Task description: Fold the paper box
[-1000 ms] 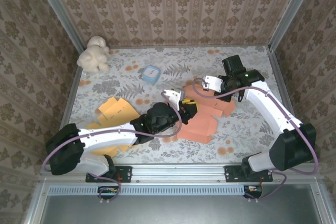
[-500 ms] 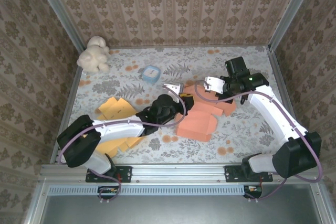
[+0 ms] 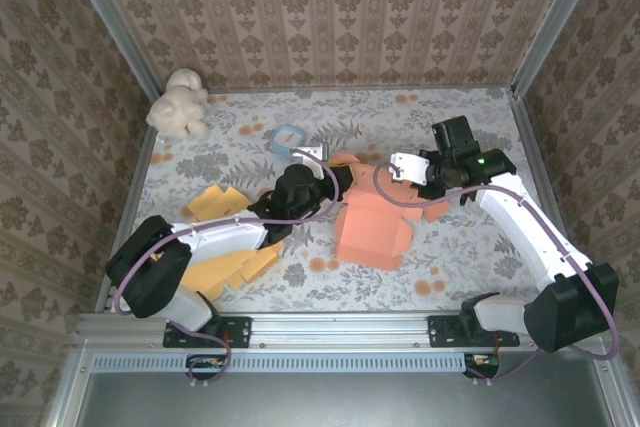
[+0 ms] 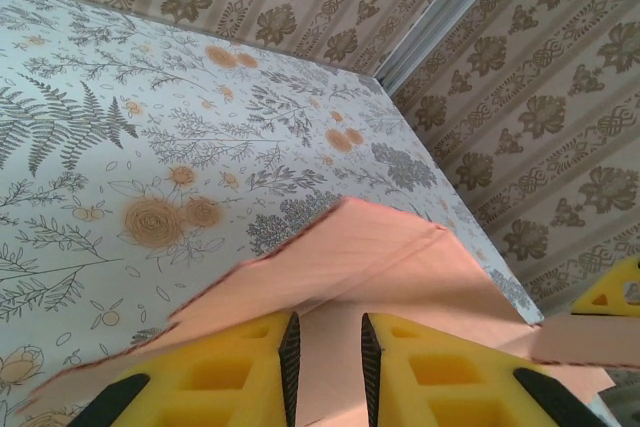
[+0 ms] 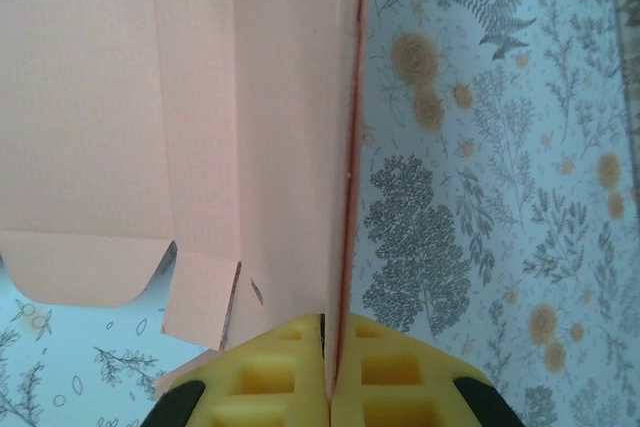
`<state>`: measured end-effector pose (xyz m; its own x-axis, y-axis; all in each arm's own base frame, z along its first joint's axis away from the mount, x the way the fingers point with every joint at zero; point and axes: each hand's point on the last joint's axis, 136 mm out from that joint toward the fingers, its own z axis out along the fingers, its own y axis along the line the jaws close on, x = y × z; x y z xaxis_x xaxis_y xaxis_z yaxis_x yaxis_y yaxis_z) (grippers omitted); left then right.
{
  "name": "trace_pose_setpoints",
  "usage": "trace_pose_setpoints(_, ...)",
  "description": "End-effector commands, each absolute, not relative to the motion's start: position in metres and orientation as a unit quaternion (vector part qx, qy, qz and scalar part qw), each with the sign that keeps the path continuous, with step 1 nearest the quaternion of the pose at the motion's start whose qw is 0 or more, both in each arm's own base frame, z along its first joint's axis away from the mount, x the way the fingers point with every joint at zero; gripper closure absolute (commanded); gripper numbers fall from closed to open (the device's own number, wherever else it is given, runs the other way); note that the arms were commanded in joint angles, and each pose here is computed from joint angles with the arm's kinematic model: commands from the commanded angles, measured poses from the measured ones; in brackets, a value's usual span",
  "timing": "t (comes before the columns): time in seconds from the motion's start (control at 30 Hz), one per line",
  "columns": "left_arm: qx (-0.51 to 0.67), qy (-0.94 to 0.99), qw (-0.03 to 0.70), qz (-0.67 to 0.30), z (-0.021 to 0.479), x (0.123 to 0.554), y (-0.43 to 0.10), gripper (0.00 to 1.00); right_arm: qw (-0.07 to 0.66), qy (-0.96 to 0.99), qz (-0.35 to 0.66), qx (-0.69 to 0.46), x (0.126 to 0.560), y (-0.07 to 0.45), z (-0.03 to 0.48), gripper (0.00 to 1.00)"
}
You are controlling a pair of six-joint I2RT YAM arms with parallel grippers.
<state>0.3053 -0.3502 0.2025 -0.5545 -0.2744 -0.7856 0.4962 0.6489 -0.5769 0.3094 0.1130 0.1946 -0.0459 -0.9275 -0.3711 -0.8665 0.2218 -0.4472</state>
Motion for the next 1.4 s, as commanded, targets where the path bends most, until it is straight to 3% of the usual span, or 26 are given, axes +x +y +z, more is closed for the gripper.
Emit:
trace_pose_setpoints(0.0, 0.068, 0.771, 0.457, -0.438, 0.207, 0.307, -0.357, 0.74, 0.331, 0.690, -0.048, -0.642, 0.306, 0.124, 0.203, 1.00)
trace_pose_setpoints(0.57, 0.059, 0.764, 0.460, -0.448, 0.221, 0.309, -0.343, 0.74, 0.307, 0.674, -0.121, -0.661, 0.314, 0.115, 0.185, 1.00)
trace_pose_setpoints(0.83, 0.089, 0.763, 0.440, -0.465, 0.221, 0.296, -0.368, 0.74, 0.306, 0.710, -0.106, -0.625, 0.325, 0.126, 0.200, 1.00)
trace_pose_setpoints(1.37, 0.087, 0.774, 0.447, -0.441, 0.212, 0.297, -0.374, 0.75, 0.263, 0.753, -0.091, -0.596, 0.337, 0.140, 0.178, 1.00)
